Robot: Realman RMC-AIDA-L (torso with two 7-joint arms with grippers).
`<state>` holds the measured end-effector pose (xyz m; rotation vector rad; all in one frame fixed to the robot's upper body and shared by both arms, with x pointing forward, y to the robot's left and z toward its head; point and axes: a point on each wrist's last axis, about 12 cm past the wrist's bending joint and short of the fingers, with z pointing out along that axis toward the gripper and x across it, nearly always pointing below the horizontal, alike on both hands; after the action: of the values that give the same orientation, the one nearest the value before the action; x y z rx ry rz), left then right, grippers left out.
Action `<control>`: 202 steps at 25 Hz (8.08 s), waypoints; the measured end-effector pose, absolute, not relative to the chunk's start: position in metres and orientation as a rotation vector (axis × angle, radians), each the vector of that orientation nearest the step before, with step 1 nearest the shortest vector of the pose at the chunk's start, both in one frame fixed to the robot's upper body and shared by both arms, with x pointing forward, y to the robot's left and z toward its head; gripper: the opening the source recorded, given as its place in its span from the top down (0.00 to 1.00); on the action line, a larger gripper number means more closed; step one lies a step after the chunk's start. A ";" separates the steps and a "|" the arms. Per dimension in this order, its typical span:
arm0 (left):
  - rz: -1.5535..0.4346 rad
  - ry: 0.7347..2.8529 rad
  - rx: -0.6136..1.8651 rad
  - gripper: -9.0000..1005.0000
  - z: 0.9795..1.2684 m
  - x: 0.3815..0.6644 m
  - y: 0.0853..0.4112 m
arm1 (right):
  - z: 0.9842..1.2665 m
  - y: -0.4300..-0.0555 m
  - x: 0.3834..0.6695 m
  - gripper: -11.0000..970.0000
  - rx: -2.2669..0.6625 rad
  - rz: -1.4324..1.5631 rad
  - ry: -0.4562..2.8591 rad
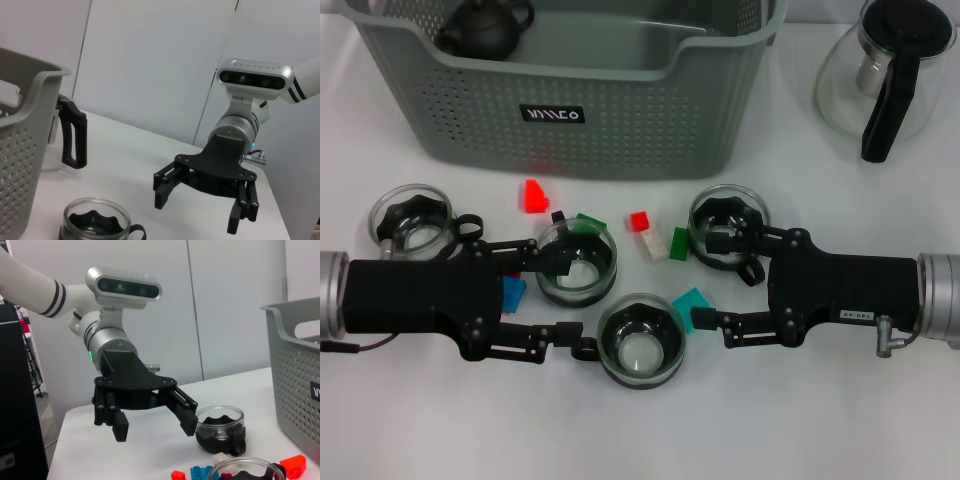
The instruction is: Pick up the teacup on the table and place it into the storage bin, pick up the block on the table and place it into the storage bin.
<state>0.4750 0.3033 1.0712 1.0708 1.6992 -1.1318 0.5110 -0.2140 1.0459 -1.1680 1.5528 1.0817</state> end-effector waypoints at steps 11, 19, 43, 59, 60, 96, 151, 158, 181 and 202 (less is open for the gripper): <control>-1.142 1.700 1.063 0.18 1.070 0.474 0.302 | 1.046 -0.214 0.511 0.04 -1.168 1.081 1.553; -1.160 1.686 1.058 0.19 1.071 0.472 0.302 | 1.046 -0.214 0.510 0.04 -1.151 1.110 1.575; -0.997 1.716 0.835 0.21 1.070 0.440 0.354 | 1.145 -0.205 0.548 0.05 -1.551 1.060 1.862; -0.998 1.720 0.800 0.21 1.065 0.440 0.351 | 1.200 -0.121 0.578 0.11 -1.994 0.386 2.072; -0.999 1.719 0.800 0.21 1.065 0.441 0.350 | 1.199 -0.114 0.577 0.11 -2.023 0.356 2.060; -0.977 1.738 0.778 0.22 1.061 0.443 0.350 | 1.135 -0.079 0.579 0.27 -2.158 0.195 2.109; -0.970 1.742 0.770 0.23 1.060 0.450 0.347 | 1.298 -0.105 0.640 0.94 -1.054 0.960 1.612; -0.963 1.753 0.735 0.23 1.056 0.448 0.346 | 1.270 -0.026 0.686 0.94 -1.074 0.583 1.886; -0.968 1.745 0.720 0.23 1.056 0.449 0.344 | 1.185 -0.038 0.693 0.94 -1.101 0.282 2.061; -0.971 1.741 0.705 0.24 1.056 0.446 0.345 | 1.219 -0.041 0.693 0.56 -1.044 0.392 1.967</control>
<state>0.4462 0.3451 1.0561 0.7055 1.7408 -0.9713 0.6933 -0.0407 1.2188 -1.0438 1.9672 0.3920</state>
